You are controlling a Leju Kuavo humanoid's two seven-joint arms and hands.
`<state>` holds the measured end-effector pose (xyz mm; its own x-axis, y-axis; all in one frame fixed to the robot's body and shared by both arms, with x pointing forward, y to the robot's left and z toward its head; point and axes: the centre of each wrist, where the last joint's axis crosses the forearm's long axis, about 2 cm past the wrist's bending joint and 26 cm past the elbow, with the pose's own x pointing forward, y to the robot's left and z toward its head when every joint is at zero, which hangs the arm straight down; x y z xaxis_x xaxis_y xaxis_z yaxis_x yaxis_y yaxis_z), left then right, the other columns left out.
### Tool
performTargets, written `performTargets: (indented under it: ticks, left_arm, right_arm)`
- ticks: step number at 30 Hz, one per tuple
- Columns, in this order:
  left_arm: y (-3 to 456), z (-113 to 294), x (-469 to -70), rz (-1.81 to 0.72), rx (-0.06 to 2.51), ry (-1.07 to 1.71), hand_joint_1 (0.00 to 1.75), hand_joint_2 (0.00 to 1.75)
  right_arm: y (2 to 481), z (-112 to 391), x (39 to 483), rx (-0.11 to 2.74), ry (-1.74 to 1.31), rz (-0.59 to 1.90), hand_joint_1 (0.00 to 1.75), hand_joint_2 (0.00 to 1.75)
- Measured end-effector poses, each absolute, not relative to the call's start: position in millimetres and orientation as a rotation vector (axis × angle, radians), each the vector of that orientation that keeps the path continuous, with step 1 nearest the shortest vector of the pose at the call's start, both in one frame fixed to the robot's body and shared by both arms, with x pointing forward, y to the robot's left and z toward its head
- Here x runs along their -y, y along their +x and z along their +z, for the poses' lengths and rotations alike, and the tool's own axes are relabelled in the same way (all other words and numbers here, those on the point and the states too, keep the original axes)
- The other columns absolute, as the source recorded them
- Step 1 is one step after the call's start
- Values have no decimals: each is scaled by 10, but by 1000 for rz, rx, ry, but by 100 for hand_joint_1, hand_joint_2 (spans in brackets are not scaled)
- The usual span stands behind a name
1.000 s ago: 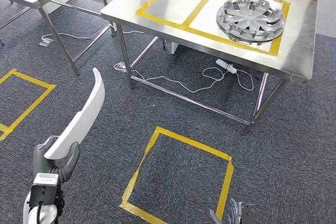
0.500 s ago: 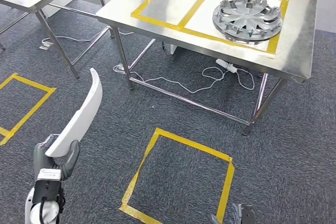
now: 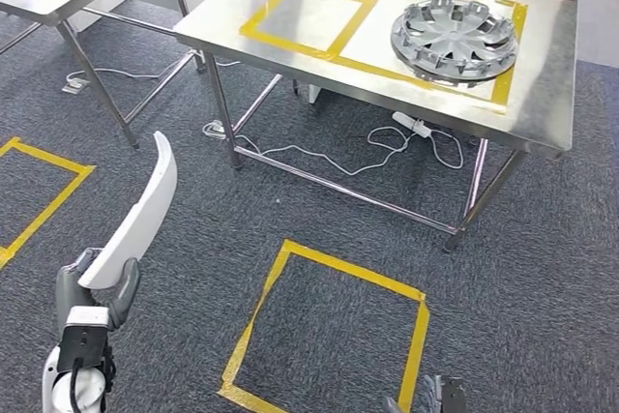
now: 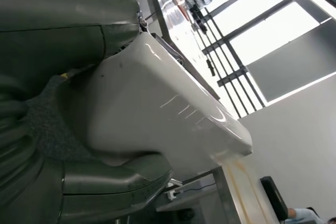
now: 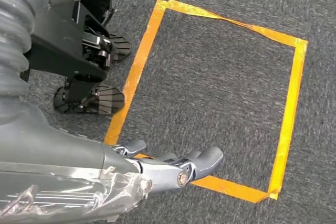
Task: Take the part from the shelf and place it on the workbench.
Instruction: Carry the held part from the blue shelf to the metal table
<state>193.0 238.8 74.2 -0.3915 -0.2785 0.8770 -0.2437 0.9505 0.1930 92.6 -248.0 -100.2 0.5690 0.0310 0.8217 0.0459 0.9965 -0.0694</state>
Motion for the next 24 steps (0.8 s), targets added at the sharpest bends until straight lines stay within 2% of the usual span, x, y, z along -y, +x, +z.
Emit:
performTargets:
  ticks: [24]
  left_arm:
    - [1931,719,-2415,-62,1976,404,175,175]
  right_arm:
    - [931,-1002,2469,963,-66,19,0,175]
